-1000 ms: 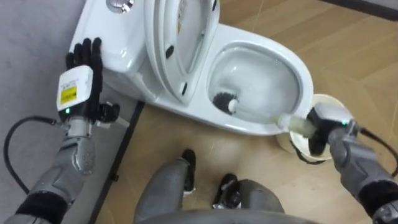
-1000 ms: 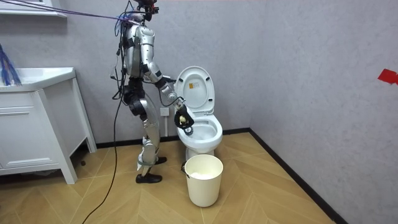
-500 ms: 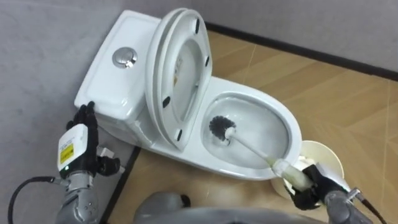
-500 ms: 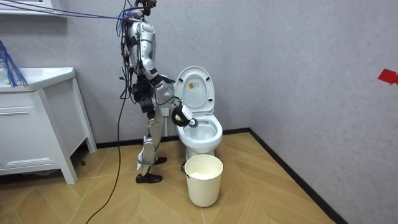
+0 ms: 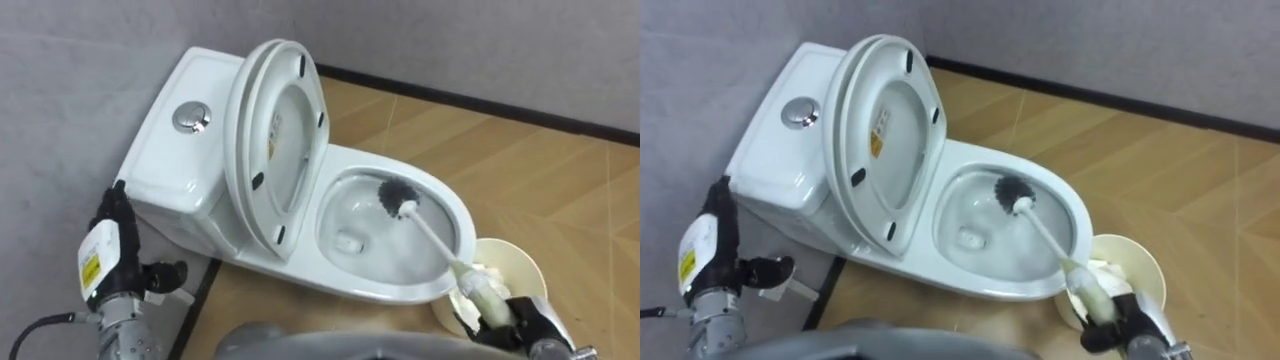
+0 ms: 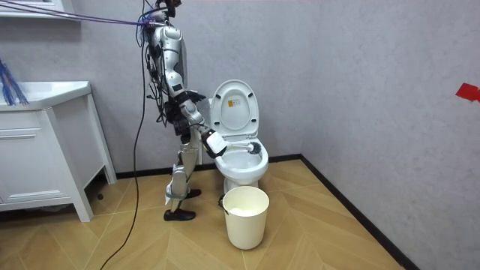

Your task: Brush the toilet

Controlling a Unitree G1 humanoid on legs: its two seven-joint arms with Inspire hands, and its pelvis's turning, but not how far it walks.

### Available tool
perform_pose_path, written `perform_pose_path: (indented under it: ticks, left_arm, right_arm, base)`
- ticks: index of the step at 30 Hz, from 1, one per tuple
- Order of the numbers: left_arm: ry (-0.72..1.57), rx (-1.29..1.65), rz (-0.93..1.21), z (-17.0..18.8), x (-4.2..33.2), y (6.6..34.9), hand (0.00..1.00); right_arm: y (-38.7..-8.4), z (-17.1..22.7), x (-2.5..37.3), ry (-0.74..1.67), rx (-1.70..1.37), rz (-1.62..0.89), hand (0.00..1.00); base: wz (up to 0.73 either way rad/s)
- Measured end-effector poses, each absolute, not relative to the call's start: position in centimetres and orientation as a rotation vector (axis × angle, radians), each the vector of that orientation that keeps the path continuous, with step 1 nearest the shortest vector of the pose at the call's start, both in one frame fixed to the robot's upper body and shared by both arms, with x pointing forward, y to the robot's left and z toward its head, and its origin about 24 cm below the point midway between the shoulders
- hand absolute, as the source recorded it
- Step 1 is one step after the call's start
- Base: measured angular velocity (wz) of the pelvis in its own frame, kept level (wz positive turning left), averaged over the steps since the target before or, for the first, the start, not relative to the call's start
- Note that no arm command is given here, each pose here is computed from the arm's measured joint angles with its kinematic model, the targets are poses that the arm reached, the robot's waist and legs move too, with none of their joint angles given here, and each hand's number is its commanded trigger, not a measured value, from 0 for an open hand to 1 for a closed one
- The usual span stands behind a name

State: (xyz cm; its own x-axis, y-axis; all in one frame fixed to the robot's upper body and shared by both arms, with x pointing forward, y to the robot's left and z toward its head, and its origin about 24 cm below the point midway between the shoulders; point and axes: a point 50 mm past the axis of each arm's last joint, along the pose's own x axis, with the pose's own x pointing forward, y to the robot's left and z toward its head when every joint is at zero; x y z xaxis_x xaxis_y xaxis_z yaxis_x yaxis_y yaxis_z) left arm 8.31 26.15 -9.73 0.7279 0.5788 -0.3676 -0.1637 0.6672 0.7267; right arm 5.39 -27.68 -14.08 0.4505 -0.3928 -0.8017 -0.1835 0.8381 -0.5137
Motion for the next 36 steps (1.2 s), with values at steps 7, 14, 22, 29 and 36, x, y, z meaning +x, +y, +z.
perform_pose_path:
  ticks: [7, 14, 22, 29, 36]
  left_arm:
    - [0.895, 0.438, 0.674, -12.3, 3.5, 27.5, 0.0]
    - [1.02, 0.117, 0.856, -13.9, 1.2, 27.4, 0.0]
    - [1.123, -0.053, 0.89, -14.9, -0.9, 26.8, 0.0]
    - [1.249, -0.033, 0.813, -15.6, -2.2, 26.1, 0.0]
    - [1.297, 0.128, 0.645, -15.8, -0.9, 26.0, 0.0]
  right_arm:
    - [-27.7, -14.7, 3.4, 1.172, -0.45, -0.324, 1.0]
    - [-27.7, -15.0, 1.7, 1.221, -0.41, -0.45, 1.0]
    - [-27.6, -15.3, -1.2, 1.321, -0.414, -0.499, 1.0]
    - [-27.7, -15.3, -1.8, 1.354, -0.421, -0.536, 1.0]
    - [-27.5, -15.4, -1.9, 1.373, -0.43, -0.534, 0.0]
  base:
    - [-0.07]
    - [-0.13]
    - [-0.26]
    - [-0.15]
    - [-0.03]
